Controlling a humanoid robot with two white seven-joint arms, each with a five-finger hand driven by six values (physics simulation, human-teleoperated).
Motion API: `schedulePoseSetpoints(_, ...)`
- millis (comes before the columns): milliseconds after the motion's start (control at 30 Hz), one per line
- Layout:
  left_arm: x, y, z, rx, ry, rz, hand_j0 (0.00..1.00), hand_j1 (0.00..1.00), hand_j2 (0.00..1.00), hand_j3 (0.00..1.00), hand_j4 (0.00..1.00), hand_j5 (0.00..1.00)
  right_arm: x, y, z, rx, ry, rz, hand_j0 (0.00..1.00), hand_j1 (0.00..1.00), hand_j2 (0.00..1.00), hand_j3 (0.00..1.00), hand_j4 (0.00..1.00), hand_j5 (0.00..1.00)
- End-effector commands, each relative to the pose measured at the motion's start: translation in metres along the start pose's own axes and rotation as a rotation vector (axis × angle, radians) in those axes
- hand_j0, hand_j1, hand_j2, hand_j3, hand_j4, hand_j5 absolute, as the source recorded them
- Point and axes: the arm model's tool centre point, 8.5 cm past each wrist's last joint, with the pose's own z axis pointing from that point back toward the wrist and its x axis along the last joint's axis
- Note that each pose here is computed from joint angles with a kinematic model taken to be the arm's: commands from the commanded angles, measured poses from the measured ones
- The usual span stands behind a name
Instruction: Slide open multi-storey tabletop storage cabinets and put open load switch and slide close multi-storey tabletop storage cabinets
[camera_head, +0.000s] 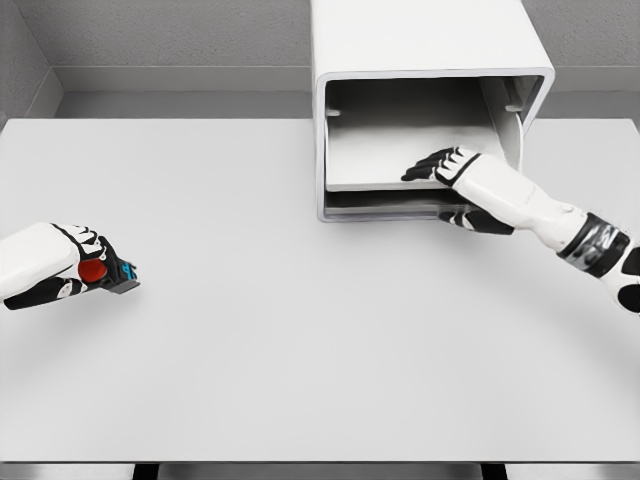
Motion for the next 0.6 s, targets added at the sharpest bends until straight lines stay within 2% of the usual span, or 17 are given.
schedulePoseSetpoints(0, 0.000, 0.001, 0.000, 0.005, -0.001, 0.006, 0.40, 0.40, 0.40, 0.40, 0.40, 0.40, 0.003, -0.004, 0.000, -0.004, -0.011, 0.004, 0.82, 0.82, 0.82, 0.82, 0.82, 0.82)
schedulePoseSetpoints(133, 0.000, 0.001, 0.000, 0.005, -0.001, 0.006, 0.40, 0.40, 0.40, 0.40, 0.40, 0.40, 0.011, -0.002, 0.004, 0.003, -0.028, -0.001, 0.82, 0.82, 0.82, 0.82, 0.82, 0.82)
schedulePoseSetpoints(433, 0.000, 0.001, 0.000, 0.005, -0.001, 0.006, 0.40, 0.40, 0.40, 0.40, 0.40, 0.40, 0.008, -0.003, 0.013, 0.019, -0.014, 0.006, 0.82, 0.82, 0.82, 0.82, 0.82, 0.82)
schedulePoseSetpoints(567, -0.001, 0.003, -0.001, 0.010, 0.000, 0.000, 0.40, 0.40, 0.40, 0.40, 0.40, 0.40, 0.017, -0.006, 0.008, 0.010, -0.045, 0.009, 0.82, 0.82, 0.82, 0.82, 0.82, 0.82)
